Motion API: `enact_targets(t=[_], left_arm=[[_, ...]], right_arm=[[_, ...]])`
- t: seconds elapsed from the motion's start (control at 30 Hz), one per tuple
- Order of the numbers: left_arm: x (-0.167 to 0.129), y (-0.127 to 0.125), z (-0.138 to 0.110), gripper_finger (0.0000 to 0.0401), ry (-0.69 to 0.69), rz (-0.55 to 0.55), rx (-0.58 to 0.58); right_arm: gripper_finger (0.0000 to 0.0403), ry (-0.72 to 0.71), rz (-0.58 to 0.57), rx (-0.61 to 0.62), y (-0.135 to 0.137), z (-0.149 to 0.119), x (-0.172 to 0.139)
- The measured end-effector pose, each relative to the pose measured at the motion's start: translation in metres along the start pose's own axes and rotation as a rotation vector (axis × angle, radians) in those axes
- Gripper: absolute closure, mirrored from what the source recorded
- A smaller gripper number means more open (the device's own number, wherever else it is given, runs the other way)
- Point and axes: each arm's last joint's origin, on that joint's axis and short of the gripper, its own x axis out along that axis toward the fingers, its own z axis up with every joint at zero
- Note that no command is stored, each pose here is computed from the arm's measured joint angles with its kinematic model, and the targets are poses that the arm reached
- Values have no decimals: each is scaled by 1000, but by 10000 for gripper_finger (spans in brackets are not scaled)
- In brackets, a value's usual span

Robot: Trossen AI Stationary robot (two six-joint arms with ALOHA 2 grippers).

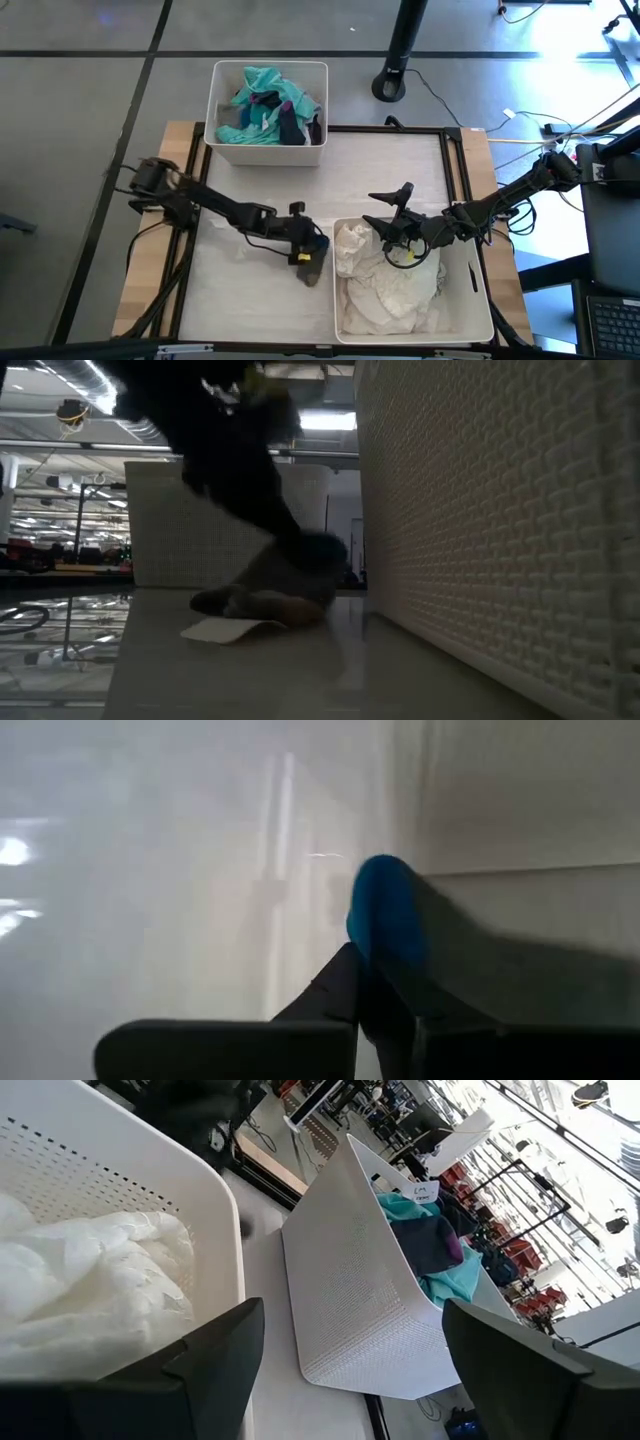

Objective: Sort clothes
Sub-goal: Put the grey sock into the top white laundry organizer

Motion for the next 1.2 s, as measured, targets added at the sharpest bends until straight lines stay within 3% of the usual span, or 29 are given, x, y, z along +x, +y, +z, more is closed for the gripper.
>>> enact_targets(t=[0.1, 0.3, 0.5, 0.7, 0.87, 1.07, 1.2], left_arm=[[-30, 10, 15, 397, -56, 83, 29], [-90, 44, 45, 396, -239, 360, 93], [-138, 98, 68, 393, -427, 591, 93], [-166, 155, 77, 398, -574, 842, 64], [-173, 196, 76, 393, -737, 861, 27], [-156, 237, 59, 393, -691, 909, -97], [-151, 243, 53, 369, -636, 908, -105]], right_arm=[[93, 0, 0, 0, 0, 0, 0], [93, 2, -4, 1, 0, 0, 0], [93, 0, -5, 3, 0, 0, 0], [93, 6, -16, 3, -1, 0, 0], [93, 7, -18, 4, -1, 0, 0], [93, 7, -19, 4, -1, 0, 0], [93, 7, -20, 4, -1, 0, 0]])
